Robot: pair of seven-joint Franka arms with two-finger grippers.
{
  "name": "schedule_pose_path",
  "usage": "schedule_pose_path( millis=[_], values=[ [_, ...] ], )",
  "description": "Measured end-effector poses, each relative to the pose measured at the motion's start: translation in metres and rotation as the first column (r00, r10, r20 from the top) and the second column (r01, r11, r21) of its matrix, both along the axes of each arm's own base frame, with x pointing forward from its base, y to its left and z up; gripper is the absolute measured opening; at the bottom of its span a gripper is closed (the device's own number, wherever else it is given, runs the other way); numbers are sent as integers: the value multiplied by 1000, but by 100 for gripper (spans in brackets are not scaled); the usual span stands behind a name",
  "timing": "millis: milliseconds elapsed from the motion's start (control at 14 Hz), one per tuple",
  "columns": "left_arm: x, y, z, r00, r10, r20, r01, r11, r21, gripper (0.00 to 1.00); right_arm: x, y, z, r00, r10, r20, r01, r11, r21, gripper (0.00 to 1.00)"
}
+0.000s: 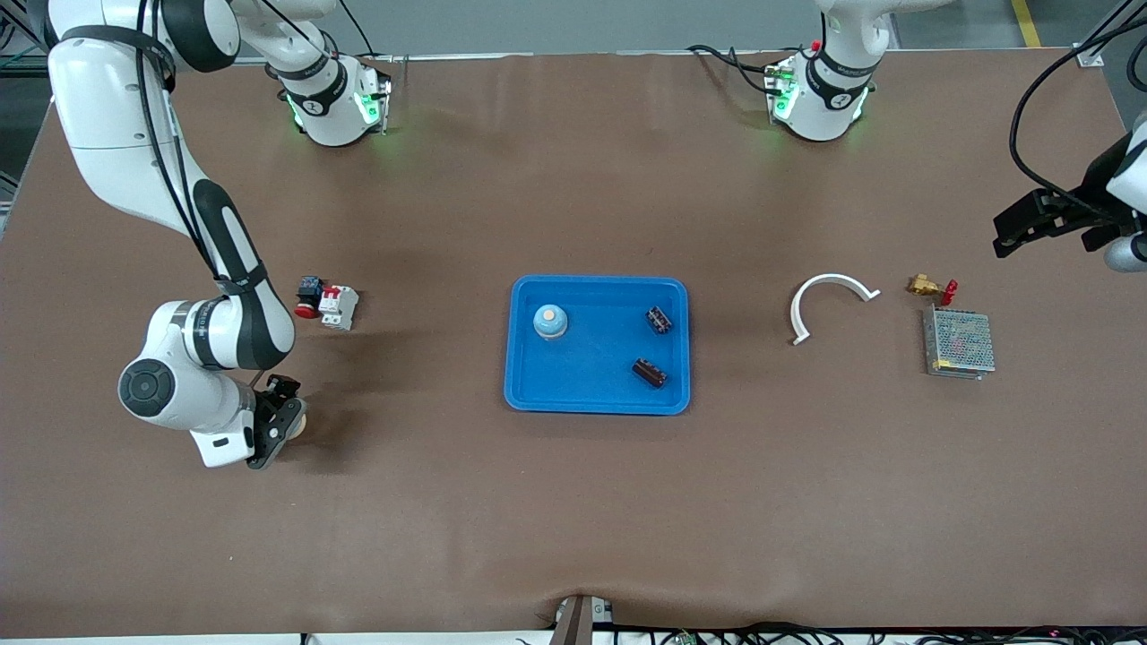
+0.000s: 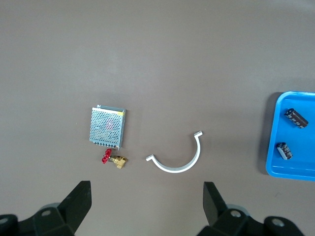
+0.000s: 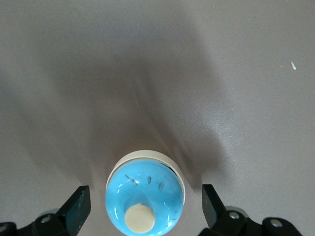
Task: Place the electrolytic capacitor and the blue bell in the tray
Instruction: 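Carry the held blue bell over the tray with the right gripper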
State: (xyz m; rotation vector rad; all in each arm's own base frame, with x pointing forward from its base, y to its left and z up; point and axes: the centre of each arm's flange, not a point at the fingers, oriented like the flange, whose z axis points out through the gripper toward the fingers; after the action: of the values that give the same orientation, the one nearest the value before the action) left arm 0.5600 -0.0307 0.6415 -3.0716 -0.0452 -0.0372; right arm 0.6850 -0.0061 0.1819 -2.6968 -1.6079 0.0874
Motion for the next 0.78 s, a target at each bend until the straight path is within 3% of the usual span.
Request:
schedule_pose_path(
  millis=[784],
  values=[
    [-7, 11, -1, 1000, -3, -9, 3, 1000, 4, 100, -4, 1, -8, 1000, -10, -11, 10, 1000, 11, 100]
  ],
)
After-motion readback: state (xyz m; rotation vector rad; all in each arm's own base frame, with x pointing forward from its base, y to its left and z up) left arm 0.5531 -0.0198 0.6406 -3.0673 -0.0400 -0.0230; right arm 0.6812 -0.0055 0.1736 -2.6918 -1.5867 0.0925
